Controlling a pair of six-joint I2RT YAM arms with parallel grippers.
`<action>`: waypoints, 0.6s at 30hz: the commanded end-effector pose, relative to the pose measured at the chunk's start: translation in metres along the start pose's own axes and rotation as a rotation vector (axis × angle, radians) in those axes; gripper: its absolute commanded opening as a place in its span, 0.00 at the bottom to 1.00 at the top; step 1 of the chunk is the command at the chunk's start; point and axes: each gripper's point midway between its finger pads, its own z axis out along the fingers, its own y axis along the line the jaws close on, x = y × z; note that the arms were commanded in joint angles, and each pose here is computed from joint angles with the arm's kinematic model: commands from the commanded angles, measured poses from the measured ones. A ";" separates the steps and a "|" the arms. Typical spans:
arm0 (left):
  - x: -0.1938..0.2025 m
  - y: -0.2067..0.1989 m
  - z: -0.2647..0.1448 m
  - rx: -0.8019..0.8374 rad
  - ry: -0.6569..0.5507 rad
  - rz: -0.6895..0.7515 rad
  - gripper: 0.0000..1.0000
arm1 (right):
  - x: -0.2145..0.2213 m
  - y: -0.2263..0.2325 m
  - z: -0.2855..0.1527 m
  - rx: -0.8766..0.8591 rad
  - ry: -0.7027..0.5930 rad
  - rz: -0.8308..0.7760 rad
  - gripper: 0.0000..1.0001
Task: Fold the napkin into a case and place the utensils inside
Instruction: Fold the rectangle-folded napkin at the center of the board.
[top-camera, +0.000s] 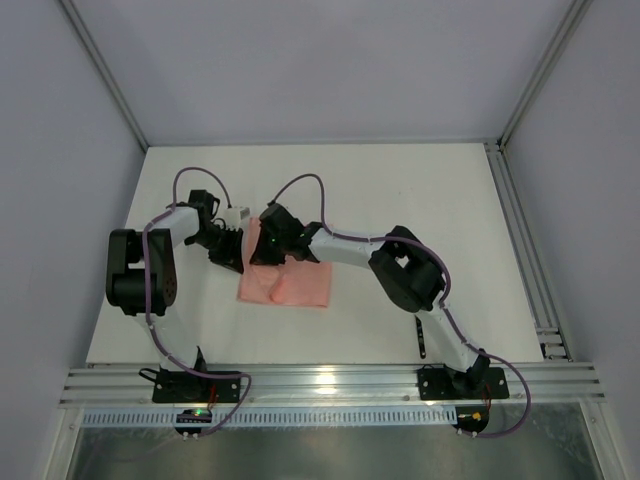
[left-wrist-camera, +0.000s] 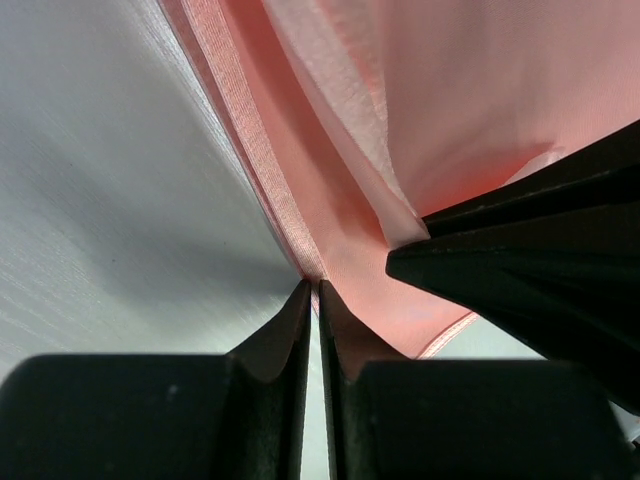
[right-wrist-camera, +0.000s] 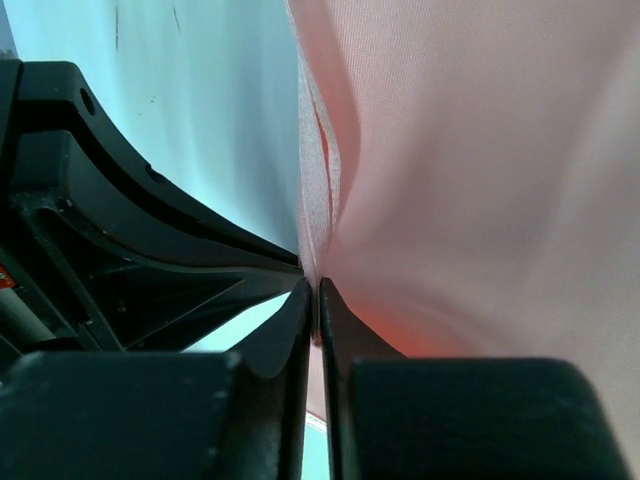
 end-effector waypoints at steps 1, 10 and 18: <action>0.015 0.014 0.013 -0.041 0.052 0.005 0.09 | -0.009 0.028 -0.001 -0.073 -0.026 -0.004 0.13; -0.004 0.032 -0.021 -0.049 -0.029 -0.037 0.26 | -0.028 0.078 -0.070 -0.145 -0.082 -0.209 0.52; -0.021 0.014 -0.056 -0.043 -0.083 0.040 0.41 | -0.038 0.040 -0.143 -0.056 -0.130 -0.298 0.55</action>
